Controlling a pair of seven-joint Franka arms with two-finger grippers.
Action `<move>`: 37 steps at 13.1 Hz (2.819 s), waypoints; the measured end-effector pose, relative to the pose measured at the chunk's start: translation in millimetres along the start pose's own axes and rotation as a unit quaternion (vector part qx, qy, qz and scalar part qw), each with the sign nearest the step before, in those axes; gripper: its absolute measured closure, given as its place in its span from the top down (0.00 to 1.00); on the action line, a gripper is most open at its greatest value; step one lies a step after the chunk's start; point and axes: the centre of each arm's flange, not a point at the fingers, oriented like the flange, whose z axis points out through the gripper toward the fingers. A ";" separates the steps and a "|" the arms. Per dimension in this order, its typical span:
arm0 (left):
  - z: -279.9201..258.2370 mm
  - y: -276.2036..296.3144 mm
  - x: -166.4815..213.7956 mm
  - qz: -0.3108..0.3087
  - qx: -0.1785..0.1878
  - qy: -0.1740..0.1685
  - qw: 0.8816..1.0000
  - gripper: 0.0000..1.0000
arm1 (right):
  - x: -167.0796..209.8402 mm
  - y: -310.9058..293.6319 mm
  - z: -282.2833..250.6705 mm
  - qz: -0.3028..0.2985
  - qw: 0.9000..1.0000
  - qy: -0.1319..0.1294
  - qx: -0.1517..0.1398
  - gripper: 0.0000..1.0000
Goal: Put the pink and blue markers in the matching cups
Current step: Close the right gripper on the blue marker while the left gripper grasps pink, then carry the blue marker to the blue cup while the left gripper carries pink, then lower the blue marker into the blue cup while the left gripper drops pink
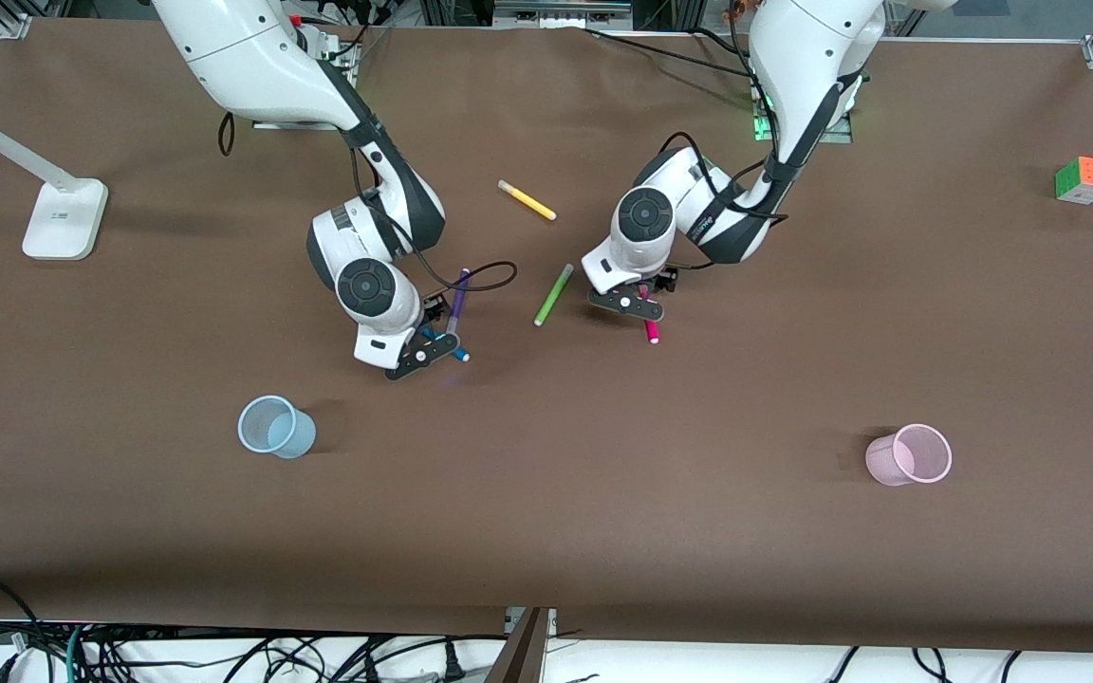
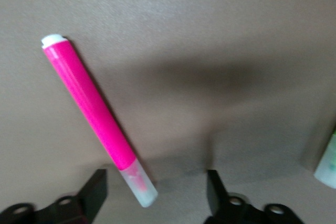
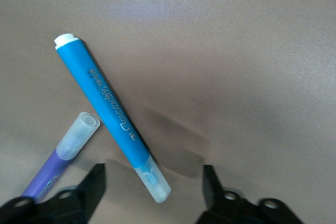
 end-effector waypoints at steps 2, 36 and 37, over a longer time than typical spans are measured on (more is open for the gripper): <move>0.9 -5.8 2.1 -0.003 0.003 0.001 1.000 0.60 | 0.2 0.1 -0.2 -0.001 1.000 0.001 0.000 0.47; -96.2 -365.8 130.5 0.425 0.459 -0.316 0.713 0.18 | 39.8 175.5 -108.3 -0.436 0.762 -0.305 -0.370 0.17; -99.4 -369.9 131.7 0.426 0.459 -0.315 0.713 0.18 | 42.1 174.4 -104.1 -0.441 0.760 -0.300 -0.371 0.17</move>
